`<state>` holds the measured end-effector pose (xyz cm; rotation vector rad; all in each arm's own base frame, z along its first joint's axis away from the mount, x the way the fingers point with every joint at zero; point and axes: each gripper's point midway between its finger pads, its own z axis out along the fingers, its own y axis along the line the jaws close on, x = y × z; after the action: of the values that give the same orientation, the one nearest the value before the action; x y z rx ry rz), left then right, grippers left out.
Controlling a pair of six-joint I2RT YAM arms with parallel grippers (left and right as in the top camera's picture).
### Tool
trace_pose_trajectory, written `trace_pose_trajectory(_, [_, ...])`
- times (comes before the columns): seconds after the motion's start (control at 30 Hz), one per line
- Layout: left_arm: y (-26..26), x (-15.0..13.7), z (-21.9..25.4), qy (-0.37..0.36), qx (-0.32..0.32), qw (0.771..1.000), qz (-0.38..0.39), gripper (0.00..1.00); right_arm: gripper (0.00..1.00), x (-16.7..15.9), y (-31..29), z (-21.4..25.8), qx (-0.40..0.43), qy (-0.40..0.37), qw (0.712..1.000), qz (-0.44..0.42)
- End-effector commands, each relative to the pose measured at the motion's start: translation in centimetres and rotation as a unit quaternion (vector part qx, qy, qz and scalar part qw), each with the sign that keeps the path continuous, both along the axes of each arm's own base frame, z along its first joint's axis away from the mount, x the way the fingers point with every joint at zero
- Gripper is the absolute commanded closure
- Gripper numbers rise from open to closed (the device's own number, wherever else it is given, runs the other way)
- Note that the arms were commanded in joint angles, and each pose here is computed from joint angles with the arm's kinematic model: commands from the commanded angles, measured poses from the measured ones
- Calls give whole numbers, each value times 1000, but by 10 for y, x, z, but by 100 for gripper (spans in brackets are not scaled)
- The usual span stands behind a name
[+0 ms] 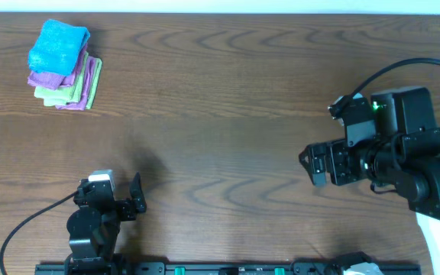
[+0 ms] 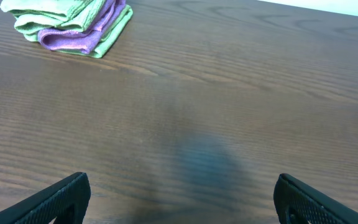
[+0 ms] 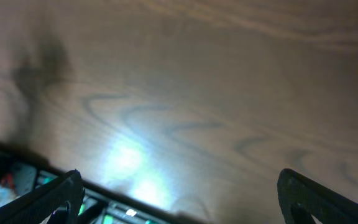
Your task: Fold the cloth
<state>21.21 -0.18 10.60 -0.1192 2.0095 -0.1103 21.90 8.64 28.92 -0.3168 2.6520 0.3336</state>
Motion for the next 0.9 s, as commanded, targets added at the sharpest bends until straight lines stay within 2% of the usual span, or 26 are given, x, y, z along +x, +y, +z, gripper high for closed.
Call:
trace_pose_trajectory(0.0, [4,0,-6,4,4,1000,10,5,1,12,-9,4,-46,-41,998,17])
trace_pose_trajectory(0.13, [4,0,-6,4,4,1000,10,5,1,21,-9,24,-57,-154,985,55])
trace_pose_trajectory(0.37, [4,0,-6,4,4,1000,10,5,1,-8,-24,18,-61,-277,957,56])
trace_pose_trajectory(0.63, [4,0,-6,4,4,1000,10,5,1,-26,-54,-33,-74,-315,946,-9])
trace_pose_trajectory(0.87, [4,0,-6,4,4,1000,10,5,1,-29,-57,-85,-73,-340,937,-21])
